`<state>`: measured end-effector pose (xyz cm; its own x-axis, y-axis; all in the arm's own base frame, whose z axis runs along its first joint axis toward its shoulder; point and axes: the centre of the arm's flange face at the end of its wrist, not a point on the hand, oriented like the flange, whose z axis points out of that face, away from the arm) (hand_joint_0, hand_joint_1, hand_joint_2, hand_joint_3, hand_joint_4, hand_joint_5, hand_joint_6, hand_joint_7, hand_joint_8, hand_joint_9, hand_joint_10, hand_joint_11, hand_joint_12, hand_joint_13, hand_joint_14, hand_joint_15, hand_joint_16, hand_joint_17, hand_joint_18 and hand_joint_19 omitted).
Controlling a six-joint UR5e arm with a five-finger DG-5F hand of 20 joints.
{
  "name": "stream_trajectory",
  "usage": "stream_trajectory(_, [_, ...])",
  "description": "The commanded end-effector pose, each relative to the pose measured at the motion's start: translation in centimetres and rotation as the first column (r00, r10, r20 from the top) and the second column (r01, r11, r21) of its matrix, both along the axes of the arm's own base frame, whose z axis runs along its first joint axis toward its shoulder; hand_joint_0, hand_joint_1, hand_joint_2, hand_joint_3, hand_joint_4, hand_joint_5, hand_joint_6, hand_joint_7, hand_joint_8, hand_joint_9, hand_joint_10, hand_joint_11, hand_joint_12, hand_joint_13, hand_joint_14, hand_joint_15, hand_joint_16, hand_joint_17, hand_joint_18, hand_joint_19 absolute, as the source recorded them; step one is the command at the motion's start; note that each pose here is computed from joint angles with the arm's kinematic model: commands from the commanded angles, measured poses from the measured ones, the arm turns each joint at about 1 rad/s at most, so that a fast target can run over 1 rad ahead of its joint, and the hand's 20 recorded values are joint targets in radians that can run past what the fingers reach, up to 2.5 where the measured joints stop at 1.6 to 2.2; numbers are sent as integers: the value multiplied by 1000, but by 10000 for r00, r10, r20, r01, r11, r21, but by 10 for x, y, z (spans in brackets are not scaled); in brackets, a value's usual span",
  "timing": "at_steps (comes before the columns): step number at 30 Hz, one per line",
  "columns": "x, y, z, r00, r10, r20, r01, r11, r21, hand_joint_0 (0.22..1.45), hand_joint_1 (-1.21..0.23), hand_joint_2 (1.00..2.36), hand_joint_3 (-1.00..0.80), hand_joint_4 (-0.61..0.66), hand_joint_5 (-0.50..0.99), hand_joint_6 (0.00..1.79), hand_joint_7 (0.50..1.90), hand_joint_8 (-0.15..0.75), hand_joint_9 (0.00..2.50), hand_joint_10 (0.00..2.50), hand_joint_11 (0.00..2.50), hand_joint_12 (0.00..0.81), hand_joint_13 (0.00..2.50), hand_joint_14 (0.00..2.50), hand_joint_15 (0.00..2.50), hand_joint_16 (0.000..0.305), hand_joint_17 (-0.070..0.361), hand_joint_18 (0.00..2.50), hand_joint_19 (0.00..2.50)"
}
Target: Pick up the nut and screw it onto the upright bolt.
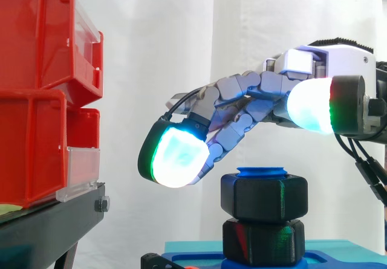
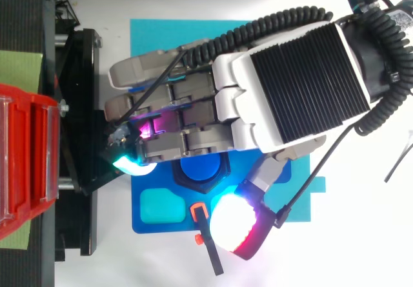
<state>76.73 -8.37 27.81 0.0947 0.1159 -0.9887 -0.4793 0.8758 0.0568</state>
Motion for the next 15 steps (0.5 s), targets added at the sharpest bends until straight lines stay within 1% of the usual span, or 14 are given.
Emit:
stream_trajectory(1, [-1, 0, -1, 10000, 16, -96, -16, 10000, -6, 515, -61, 1000, -500, 236, -85, 503, 829, 232, 696, 0, 0, 281, 371, 0, 0, 30, 67, 35, 0])
stream_trajectory(4, [-3, -1, -4, 9997, 15, -249, -16, 10000, -9, 518, -61, 1000, -500, 243, -76, 504, 897, 235, 702, 0, 0, 279, 379, 0, 0, 30, 67, 36, 0])
stream_trajectory(8, [-5, -4, -7, 9997, 30, -249, -30, 10000, -17, 521, -64, 1000, -500, 263, -72, 504, 956, 237, 711, 0, 0, 278, 387, 0, 0, 29, 66, 44, 0])
stream_trajectory(10, [-5, -5, -8, 9998, 45, -219, -45, 10000, -21, 526, -69, 1000, -500, 256, -63, 504, 1028, 242, 720, 0, 0, 275, 395, 0, 0, 28, 63, 54, 0])
stream_trajectory(15, [-6, -8, -10, 9997, 44, -250, -45, 10000, -27, 532, -83, 1000, -500, 239, -54, 505, 1140, 251, 751, 0, 0, 269, 427, 0, 0, 27, 60, 70, 0])
